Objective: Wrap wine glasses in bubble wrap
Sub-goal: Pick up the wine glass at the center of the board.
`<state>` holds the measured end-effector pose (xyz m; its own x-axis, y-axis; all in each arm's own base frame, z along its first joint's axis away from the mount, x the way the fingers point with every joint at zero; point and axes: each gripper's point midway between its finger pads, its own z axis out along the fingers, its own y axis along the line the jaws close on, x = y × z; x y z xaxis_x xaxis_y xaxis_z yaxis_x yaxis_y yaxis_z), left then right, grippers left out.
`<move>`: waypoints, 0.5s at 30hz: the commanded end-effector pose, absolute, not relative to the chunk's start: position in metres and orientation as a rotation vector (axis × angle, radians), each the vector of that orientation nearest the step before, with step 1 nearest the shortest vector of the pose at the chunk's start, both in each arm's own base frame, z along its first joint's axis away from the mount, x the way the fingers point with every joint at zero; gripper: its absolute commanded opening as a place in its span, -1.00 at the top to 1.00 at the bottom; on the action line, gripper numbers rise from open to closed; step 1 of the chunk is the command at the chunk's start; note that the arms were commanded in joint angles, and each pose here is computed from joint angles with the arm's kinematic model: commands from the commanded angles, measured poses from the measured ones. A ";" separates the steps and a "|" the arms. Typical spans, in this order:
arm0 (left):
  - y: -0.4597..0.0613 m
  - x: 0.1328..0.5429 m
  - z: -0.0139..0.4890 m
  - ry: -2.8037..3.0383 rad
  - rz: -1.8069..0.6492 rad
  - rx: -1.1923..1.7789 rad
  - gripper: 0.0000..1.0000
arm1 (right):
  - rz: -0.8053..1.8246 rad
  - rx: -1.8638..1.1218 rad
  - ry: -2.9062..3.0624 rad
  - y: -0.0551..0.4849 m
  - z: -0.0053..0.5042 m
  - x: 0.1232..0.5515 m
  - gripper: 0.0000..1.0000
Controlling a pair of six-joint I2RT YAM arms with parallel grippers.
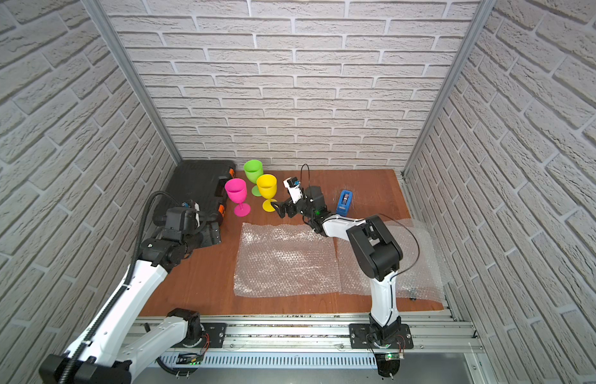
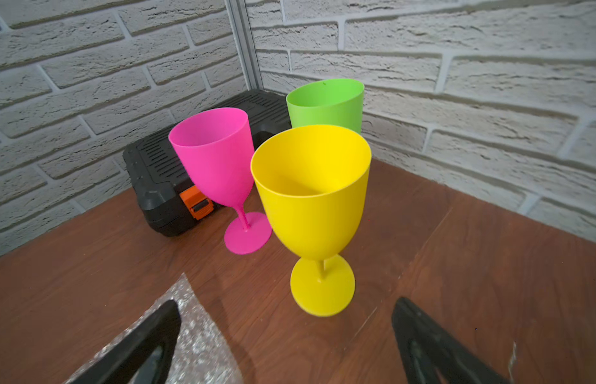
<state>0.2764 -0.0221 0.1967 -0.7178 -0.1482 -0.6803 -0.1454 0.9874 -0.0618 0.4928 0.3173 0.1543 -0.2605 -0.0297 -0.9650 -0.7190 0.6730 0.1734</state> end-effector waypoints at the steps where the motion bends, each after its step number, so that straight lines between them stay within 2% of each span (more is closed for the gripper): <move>1: -0.014 0.278 0.194 2.376 0.050 -0.191 -0.96 | 0.744 -0.609 1.508 0.331 0.194 0.509 -1.00; 15: -0.009 0.289 0.184 2.404 0.066 -0.179 -0.96 | 0.775 -0.644 1.522 0.360 0.150 0.547 -1.00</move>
